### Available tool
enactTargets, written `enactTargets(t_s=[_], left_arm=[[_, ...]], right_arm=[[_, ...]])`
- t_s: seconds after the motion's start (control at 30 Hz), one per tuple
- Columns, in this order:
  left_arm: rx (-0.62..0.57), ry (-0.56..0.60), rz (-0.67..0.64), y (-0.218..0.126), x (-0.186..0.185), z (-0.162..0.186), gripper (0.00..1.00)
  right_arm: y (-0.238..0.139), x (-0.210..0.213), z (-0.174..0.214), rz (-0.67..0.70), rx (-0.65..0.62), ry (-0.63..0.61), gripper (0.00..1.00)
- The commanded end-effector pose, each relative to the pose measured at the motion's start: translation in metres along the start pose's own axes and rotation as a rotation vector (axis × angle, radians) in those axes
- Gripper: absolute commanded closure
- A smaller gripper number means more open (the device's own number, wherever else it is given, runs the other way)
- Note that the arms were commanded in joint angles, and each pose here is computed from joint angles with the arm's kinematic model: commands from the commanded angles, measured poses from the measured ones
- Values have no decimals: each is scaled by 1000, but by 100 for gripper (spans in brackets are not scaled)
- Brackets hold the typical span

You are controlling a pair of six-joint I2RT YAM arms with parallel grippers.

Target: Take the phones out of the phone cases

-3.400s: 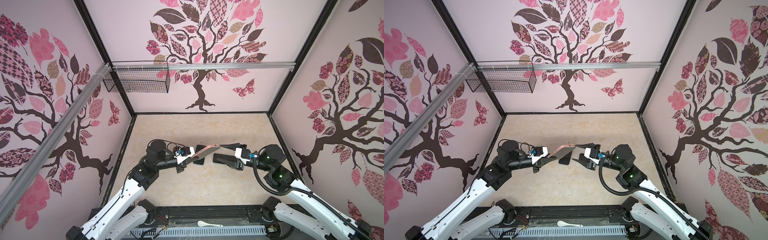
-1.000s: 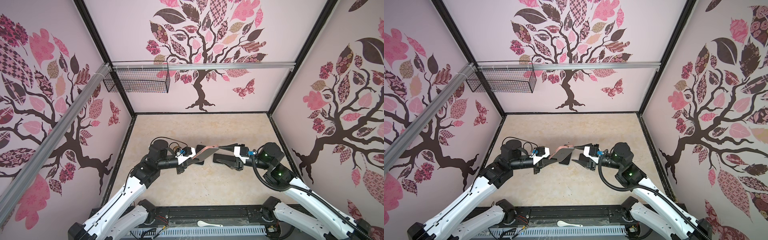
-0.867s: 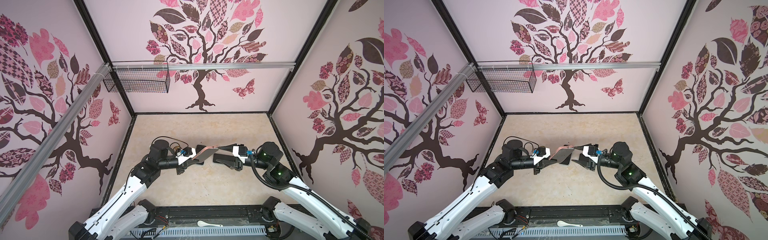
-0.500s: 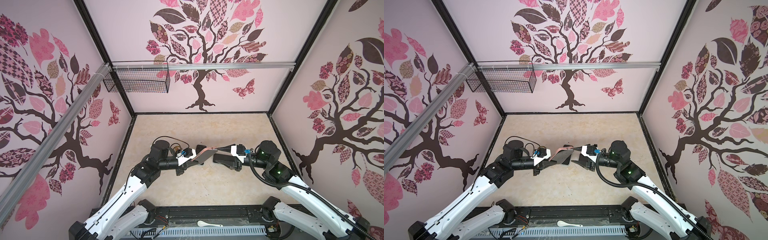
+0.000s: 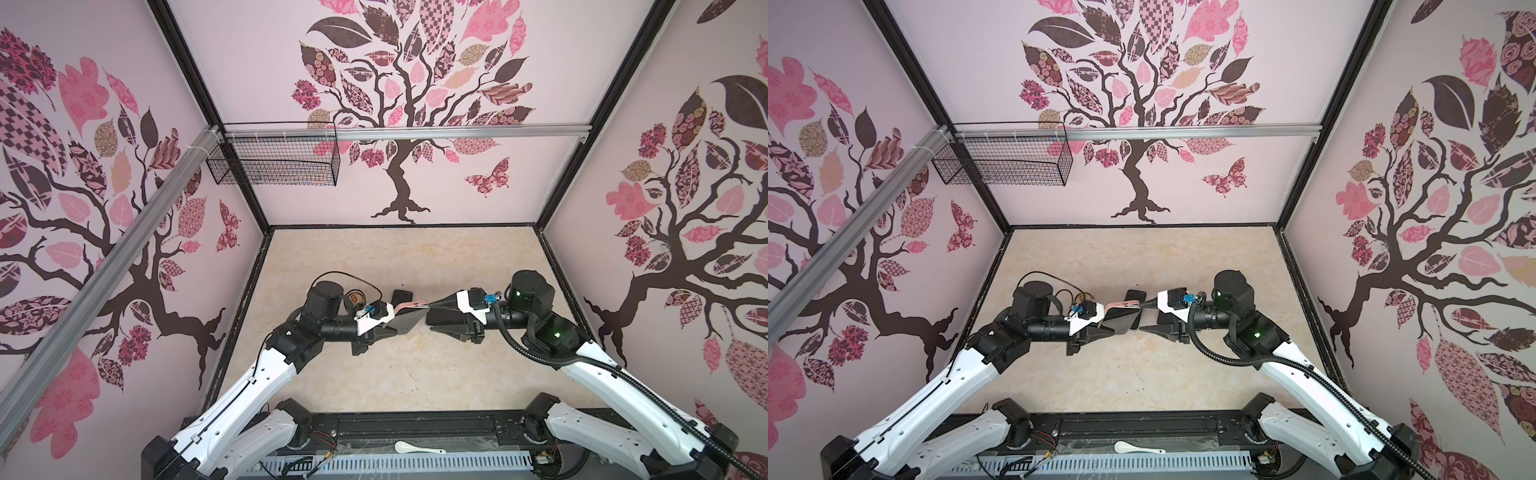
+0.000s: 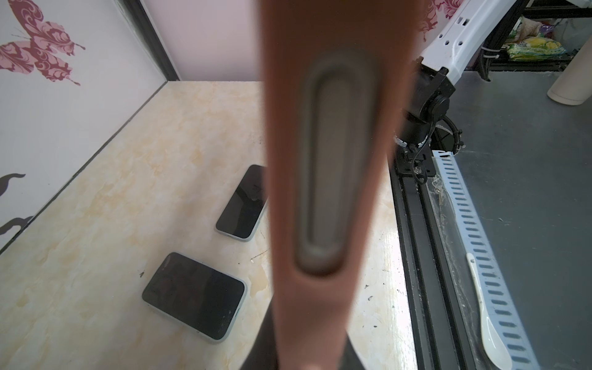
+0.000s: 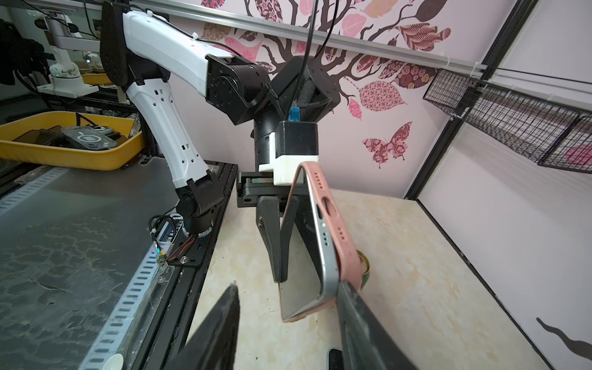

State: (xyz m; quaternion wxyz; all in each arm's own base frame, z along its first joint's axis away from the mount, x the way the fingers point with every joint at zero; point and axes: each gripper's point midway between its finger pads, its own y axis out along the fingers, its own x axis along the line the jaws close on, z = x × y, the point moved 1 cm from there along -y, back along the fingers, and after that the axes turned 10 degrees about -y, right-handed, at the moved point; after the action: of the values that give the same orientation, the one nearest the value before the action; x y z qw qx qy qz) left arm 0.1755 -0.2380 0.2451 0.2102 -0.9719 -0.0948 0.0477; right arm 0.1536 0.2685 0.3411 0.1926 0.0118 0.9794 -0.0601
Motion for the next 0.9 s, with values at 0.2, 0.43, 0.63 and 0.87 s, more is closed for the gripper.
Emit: enactTargets(t_s=[0.2,0.43,0.63,0.87], left_arm=[[-108,121,29,-7,-5,-45,100],[-68,121,44,-3,-6,-40,100],[-47,122,82,-1,-12,-37,100],[-56,119,78,0,-11,-37,100]], right_arm=[[12,15,15,-58,40,92,50],[14,19,8,-101,-3,94,49],[13,30,-1,-172,-66,72,46],[12,33,-5,-186,-91,83,46]])
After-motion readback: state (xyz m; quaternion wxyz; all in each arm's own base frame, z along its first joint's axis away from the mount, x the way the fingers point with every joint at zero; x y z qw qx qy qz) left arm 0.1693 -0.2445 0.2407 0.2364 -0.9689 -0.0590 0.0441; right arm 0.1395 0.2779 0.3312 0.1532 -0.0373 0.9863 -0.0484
